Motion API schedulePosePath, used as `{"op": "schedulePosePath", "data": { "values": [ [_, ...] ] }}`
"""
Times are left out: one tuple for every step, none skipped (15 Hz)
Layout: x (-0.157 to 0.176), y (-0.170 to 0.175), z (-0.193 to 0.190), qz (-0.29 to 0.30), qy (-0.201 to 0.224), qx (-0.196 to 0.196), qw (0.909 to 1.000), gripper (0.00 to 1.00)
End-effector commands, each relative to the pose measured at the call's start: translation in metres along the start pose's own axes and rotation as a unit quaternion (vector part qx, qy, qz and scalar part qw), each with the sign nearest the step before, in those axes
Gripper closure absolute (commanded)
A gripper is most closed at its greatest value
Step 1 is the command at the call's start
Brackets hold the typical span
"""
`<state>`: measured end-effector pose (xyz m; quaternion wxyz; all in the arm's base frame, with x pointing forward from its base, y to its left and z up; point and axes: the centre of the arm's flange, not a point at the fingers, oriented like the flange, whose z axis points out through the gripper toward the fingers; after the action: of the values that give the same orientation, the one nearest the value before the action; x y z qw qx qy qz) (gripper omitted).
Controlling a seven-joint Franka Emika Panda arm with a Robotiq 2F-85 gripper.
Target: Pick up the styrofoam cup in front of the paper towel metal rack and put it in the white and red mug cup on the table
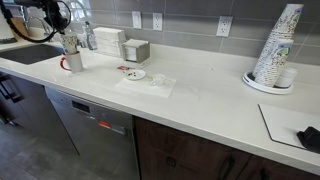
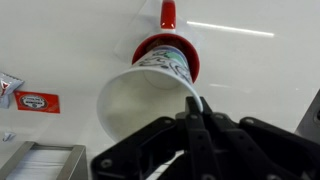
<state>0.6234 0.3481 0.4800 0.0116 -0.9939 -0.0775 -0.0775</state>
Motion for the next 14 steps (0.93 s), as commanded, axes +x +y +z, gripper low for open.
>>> {"op": "schedulePosePath", "data": {
  "values": [
    [0.007, -0.004, 0.015, -0.012, 0.007, -0.002, 0.9999, 0.99],
    [0.007, -0.005, 0.014, -0.013, 0.003, 0.001, 0.9999, 0.71],
    [0.005, -0.006, 0.009, -0.017, 0.002, 0.004, 0.9998, 0.7],
    [0.0, -0.006, -0.001, -0.02, -0.005, -0.003, 0.9998, 0.64],
    [-0.003, -0.006, -0.01, -0.023, -0.008, -0.002, 0.9997, 0.57],
    [-0.008, -0.005, -0.023, -0.021, -0.021, -0.005, 0.9995, 0.49],
    [-0.013, -0.002, -0.031, -0.016, -0.029, -0.008, 0.9994, 0.42],
    [-0.021, 0.002, -0.04, -0.008, -0.048, -0.014, 0.9987, 0.33],
    [-0.029, 0.009, -0.047, 0.001, -0.064, -0.014, 0.9978, 0.26],
    [-0.035, 0.015, -0.052, 0.009, -0.072, -0.016, 0.9973, 0.19],
    [-0.042, 0.027, -0.059, 0.019, -0.076, -0.017, 0.9968, 0.11],
    [-0.046, 0.038, -0.064, 0.029, -0.078, -0.011, 0.9965, 0.04],
    [-0.05, 0.055, -0.071, 0.042, -0.075, -0.008, 0.9963, 0.0],
    [-0.054, 0.07, -0.077, 0.05, -0.069, -0.004, 0.9963, 0.0]
  ]
}}
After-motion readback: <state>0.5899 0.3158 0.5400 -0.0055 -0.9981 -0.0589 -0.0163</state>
